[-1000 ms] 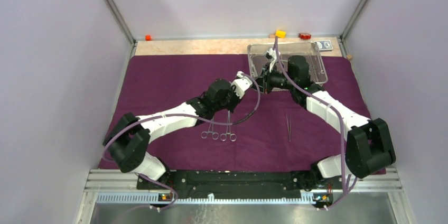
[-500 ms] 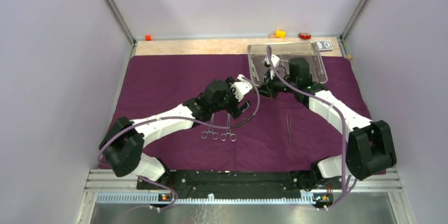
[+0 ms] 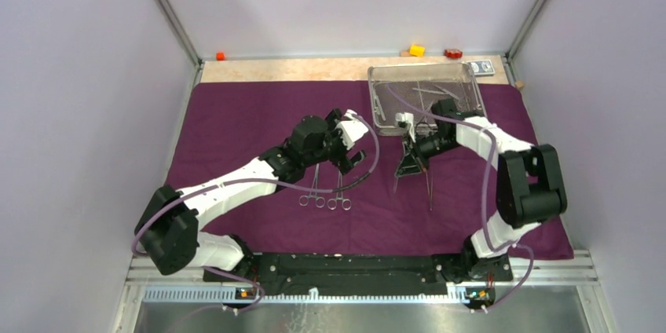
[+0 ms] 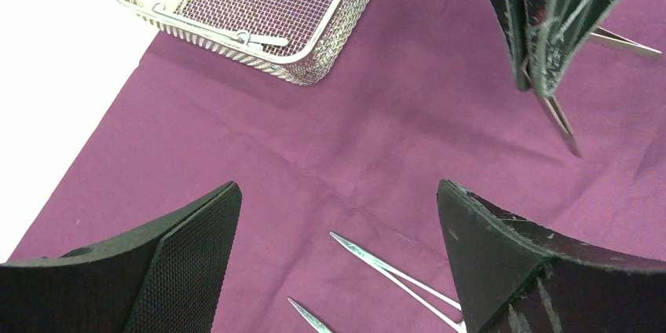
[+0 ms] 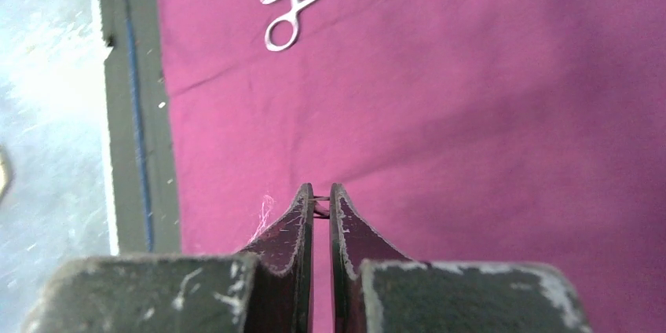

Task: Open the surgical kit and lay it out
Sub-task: Place the medical item in the surgical kit.

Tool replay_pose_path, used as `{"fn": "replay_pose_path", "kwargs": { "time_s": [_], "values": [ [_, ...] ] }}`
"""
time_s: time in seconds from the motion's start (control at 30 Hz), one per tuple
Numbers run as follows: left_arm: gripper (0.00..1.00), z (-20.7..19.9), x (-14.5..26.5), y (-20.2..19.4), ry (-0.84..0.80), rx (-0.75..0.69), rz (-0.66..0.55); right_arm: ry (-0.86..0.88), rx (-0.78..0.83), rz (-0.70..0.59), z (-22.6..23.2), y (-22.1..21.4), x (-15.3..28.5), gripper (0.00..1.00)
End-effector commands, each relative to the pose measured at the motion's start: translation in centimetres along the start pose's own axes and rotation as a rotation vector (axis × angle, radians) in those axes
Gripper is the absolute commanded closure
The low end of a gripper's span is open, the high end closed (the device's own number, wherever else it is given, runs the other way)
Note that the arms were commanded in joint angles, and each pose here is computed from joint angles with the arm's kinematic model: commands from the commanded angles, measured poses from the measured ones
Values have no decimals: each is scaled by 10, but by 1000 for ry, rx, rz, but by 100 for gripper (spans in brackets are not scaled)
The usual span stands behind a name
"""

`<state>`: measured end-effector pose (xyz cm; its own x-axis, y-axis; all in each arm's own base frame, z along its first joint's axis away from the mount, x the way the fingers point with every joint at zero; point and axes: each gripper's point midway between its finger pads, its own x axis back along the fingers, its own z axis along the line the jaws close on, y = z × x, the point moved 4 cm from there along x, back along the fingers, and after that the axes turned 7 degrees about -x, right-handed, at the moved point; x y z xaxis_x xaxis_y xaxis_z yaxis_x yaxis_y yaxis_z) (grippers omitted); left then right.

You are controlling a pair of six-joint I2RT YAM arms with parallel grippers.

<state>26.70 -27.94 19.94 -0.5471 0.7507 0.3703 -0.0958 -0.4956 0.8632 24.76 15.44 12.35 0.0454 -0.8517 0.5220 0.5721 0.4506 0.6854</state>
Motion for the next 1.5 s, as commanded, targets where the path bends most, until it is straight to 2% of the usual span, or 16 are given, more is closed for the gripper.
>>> {"fn": "replay_pose_path", "kwargs": {
  "time_s": [0.0,0.3,0.97,1.47],
  "values": [
    [1,5,2,7,12,-15,-28,159,26,17,14,-7,1,100],
    [1,0,-1,5,-23,1,-20,253,-80,67,1,-20,10,100],
    [1,-7,-6,2,-74,19,-8,274,-211,181,-49,-34,21,100],
    [1,-11,-6,0,-96,17,-5,233,-234,219,-76,-50,15,90]
  ]
}}
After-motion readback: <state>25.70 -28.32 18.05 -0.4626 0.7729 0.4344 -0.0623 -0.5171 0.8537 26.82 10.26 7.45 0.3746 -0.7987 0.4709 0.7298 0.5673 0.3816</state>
